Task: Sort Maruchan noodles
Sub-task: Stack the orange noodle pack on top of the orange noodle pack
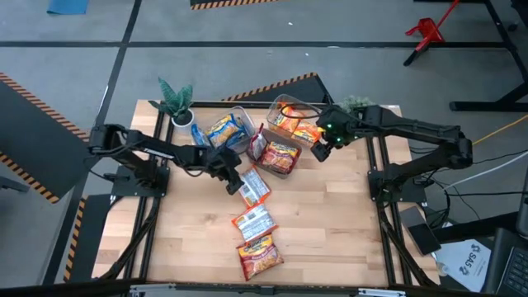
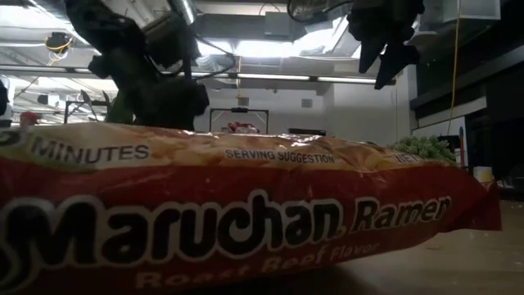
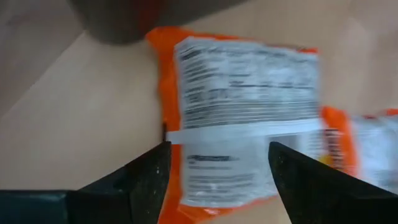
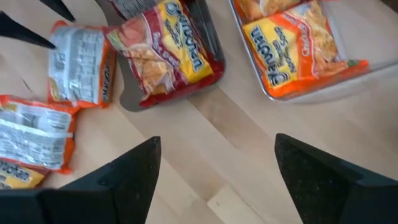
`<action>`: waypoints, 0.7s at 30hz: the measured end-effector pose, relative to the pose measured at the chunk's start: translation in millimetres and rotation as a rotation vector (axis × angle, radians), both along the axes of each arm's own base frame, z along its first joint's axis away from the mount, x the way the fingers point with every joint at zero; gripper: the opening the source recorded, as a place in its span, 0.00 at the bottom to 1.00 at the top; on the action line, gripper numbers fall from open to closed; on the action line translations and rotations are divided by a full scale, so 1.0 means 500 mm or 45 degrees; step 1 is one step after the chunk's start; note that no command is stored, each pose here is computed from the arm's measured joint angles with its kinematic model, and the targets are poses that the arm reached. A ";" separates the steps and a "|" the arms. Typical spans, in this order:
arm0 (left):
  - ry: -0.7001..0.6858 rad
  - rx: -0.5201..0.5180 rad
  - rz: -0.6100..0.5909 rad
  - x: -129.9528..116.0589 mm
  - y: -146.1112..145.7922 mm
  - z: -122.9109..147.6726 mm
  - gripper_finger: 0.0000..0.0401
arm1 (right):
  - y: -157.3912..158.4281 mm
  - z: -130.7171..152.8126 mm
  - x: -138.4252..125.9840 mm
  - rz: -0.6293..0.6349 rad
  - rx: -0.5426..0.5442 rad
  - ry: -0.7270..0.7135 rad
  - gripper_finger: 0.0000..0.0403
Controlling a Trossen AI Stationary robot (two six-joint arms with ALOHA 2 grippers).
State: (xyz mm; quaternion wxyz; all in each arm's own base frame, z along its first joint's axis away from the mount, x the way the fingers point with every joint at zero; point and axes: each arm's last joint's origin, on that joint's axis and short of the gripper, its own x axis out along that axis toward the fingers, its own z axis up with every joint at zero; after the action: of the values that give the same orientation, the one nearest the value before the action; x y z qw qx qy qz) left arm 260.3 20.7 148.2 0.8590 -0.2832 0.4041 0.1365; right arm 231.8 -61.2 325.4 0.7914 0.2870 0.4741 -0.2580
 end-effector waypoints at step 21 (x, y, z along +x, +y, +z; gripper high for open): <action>-0.158 -0.405 -0.206 0.073 -0.030 -0.094 0.53 | -0.001 -0.002 0.004 0.007 -0.019 -0.017 0.74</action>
State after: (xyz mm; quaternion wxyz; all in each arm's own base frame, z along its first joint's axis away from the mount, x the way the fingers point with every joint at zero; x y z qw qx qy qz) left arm 296.5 5.6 101.0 0.8348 -0.3900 0.3883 -0.0164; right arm 233.6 -61.8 324.2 0.7973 0.2813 0.4678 -0.2574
